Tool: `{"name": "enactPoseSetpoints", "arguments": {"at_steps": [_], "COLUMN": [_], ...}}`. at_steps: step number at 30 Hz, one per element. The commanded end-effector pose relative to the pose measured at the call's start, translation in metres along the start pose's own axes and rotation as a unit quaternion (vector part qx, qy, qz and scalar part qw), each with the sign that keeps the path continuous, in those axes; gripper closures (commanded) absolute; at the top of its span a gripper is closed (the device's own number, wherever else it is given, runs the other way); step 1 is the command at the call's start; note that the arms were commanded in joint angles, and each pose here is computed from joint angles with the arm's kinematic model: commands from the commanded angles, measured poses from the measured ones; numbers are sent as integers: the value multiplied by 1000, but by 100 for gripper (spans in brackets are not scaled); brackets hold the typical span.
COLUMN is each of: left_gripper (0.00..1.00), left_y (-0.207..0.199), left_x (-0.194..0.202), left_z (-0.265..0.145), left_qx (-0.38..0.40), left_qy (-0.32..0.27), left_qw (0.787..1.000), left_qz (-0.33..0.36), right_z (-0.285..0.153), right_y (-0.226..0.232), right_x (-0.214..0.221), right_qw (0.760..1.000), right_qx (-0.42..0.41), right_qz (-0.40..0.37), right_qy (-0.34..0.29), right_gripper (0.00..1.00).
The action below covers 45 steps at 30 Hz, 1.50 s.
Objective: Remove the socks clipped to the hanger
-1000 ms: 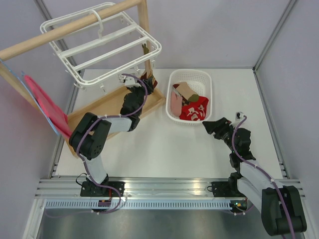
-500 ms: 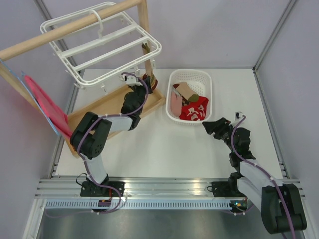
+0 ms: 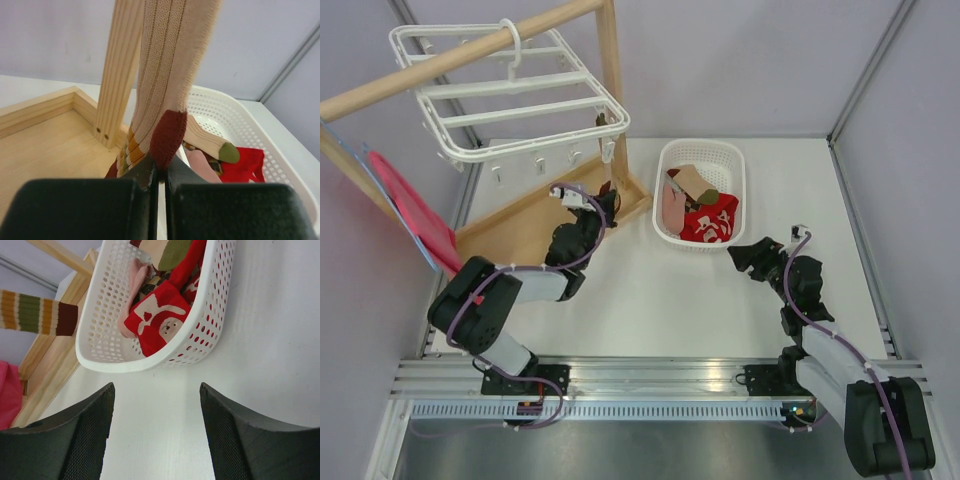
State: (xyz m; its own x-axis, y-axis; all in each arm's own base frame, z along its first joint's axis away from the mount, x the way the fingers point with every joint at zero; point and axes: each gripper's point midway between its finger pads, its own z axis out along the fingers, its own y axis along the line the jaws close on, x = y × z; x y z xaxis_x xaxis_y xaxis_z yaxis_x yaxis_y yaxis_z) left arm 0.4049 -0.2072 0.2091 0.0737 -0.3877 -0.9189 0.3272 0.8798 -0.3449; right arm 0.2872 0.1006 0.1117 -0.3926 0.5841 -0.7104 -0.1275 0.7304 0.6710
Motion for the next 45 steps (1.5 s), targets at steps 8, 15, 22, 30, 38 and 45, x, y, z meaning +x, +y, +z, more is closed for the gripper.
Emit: {"name": "enactPoseSetpoints", "arguments": {"at_steps": [8,15,22,30,38,45], "left_gripper": [98,98,98,98,98,98], "left_y": [-24,-36,-35,-41,-50,-36], "left_x": [-41,-57,-80,-72,-76,-121], "left_z": [-80,-124,-162,-180,-182,-198], "left_qx": [30,69,84,109,119,87], "left_qy": [-42,-17,-11,41,45,3], "left_qw": [998,997,996,993,992,996], "left_qz": [35,27,2,-5,-14,-35], "right_z": [-3,-13,-25,-21,-11,0], "right_y": [12,22,41,84,125,151], "right_x": [-17,-23,-26,-8,26,52], "right_qw": [1000,999,998,995,992,989], "right_qx": [-13,-24,-53,-84,-106,-110], "right_qz": [-19,-19,-23,-42,-70,-100], "right_qy": [-21,-32,-37,-25,8,27], "right_gripper": [27,27,25,23,23,23]}}
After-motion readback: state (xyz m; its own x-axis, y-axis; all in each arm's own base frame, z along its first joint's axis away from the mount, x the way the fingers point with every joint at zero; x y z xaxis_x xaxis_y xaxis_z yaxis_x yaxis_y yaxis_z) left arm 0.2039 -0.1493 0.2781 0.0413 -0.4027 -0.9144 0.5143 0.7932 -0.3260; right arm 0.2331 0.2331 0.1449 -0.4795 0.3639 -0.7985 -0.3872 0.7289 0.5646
